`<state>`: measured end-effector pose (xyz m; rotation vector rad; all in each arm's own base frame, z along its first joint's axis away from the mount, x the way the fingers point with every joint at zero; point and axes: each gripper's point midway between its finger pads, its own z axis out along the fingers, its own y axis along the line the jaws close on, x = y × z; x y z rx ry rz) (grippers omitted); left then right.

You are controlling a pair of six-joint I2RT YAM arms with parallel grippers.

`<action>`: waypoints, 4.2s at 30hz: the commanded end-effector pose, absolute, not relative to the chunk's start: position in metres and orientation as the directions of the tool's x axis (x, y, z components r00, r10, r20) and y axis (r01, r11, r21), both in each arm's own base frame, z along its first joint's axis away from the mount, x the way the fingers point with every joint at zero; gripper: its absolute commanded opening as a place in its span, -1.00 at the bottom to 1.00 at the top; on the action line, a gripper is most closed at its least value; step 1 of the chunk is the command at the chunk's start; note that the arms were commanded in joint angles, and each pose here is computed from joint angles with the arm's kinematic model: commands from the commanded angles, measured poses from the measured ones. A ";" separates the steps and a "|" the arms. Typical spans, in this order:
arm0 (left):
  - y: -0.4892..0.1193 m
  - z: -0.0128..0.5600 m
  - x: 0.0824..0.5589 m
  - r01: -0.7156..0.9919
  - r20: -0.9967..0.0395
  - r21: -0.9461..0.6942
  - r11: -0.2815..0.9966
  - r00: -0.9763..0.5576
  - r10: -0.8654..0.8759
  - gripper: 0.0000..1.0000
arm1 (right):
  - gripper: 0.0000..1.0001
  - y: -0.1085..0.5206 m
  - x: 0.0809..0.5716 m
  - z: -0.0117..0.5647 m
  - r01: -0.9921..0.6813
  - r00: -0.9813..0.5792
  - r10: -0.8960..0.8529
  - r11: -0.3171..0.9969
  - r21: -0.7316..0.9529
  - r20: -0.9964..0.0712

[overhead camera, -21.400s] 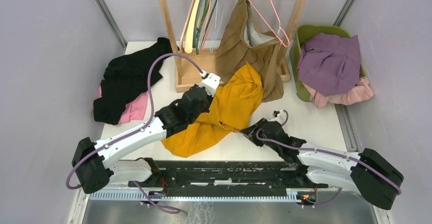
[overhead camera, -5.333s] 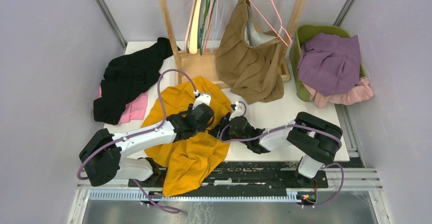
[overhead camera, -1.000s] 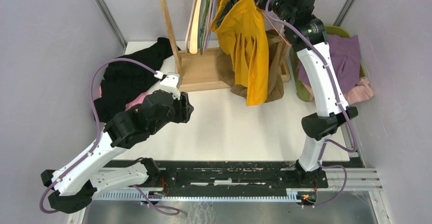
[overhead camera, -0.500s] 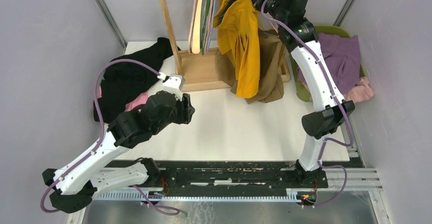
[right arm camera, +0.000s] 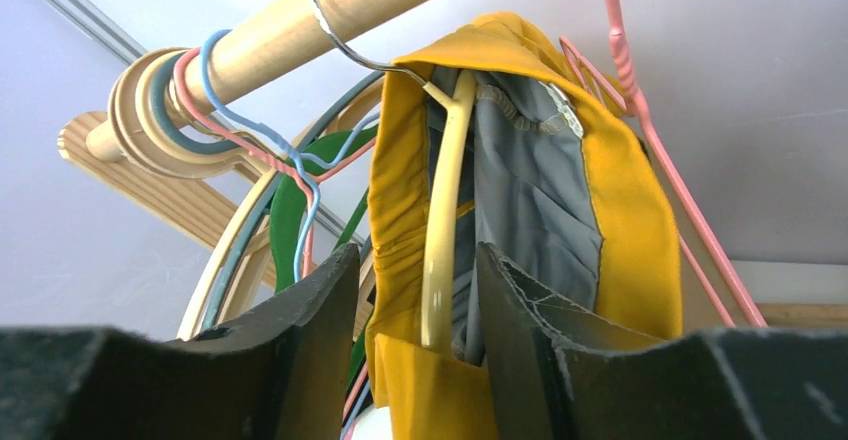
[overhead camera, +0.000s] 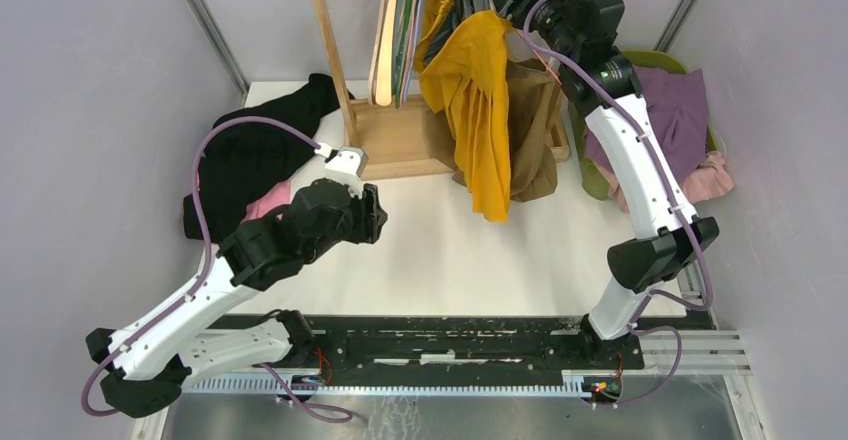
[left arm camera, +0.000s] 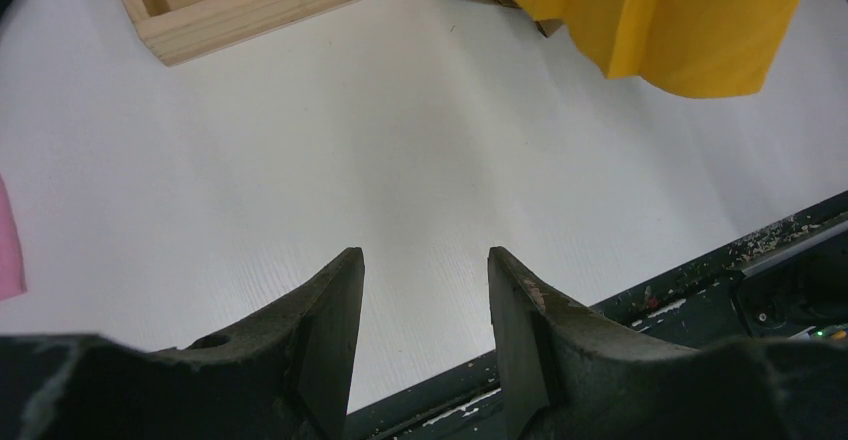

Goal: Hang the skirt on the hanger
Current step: Place the hanger at the clothesline, then reset both arms

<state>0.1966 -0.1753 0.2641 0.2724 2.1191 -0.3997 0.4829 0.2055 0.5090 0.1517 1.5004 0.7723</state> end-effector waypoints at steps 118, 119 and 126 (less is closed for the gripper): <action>0.015 0.092 0.372 -0.164 -0.995 0.011 0.986 -0.097 -0.005 0.98 | 1.00 -0.020 0.371 0.082 0.293 -0.203 -0.064 0.948 -0.123 -0.977; 0.015 0.092 0.372 -0.164 -0.995 0.011 0.986 -0.097 -0.005 0.98 | 1.00 -0.020 0.371 0.081 0.294 -0.210 -0.060 0.948 -0.121 -0.976; 0.035 0.094 0.365 -0.287 -0.997 -0.020 0.958 -0.070 -0.041 0.98 | 1.00 -0.020 0.371 0.081 0.294 -0.210 -0.063 0.948 -0.124 -0.976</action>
